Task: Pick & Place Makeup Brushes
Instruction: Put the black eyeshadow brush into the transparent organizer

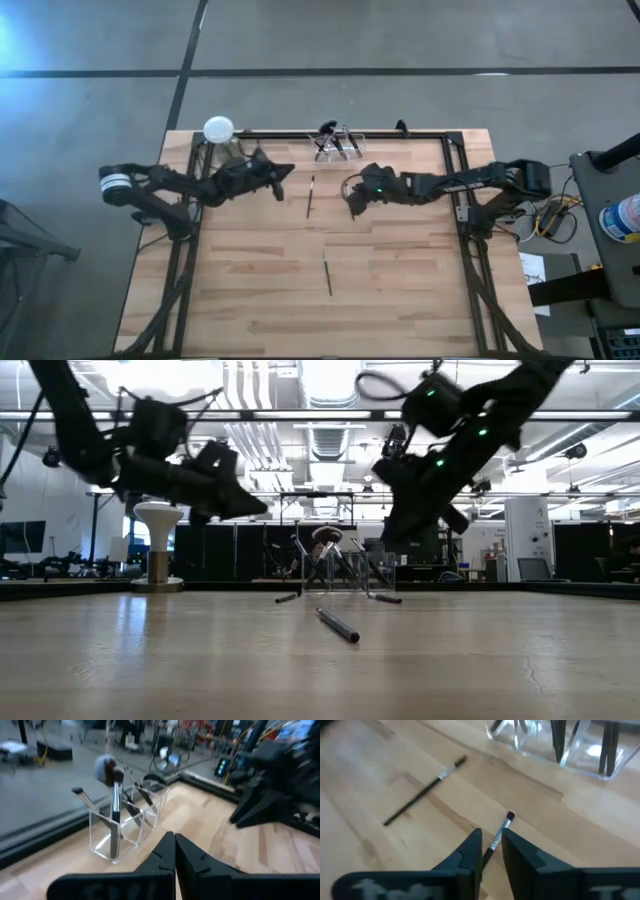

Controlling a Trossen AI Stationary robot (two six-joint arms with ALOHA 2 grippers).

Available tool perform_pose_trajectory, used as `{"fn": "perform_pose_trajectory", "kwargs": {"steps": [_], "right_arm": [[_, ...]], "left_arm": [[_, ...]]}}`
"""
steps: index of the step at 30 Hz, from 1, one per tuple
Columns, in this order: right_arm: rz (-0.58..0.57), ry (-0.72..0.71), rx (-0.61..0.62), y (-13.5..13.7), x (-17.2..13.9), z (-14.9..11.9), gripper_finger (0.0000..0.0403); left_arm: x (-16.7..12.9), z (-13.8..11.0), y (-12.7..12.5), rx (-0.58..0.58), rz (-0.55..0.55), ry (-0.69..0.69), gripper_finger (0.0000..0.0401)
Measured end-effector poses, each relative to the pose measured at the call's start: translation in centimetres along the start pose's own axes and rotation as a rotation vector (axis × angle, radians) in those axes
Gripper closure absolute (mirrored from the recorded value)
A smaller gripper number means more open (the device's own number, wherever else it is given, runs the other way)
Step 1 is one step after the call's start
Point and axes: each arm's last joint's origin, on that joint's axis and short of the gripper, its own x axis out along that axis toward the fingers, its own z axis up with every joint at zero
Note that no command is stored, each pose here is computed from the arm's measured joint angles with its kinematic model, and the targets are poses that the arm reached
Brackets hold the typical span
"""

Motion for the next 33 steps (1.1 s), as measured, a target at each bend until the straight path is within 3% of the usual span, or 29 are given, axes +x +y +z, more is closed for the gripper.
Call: {"fn": "perform_pose_trajectory", "kwargs": {"steps": [7,14,26,33], "right_arm": [[-0.091,0.169,0.022,0.4,4.9,1.7,0.0285],[-0.217,0.313,0.046,-0.2,8.0,2.3,0.0278],[-0.181,0.36,0.056,0.4,9.9,2.2,0.0333],[-0.167,0.363,-0.016,0.3,9.8,2.3,0.0379]], "left_arm": [[-0.9,0.2,0.0,0.017,-0.019,-0.063,0.0401],[-0.9,0.2,-0.1,0.022,-0.057,-0.051,0.0401],[-0.9,0.0,0.0,0.025,-0.056,-0.045,0.0401],[-0.9,0.0,0.0,0.018,-0.055,-0.045,0.0401]]}}
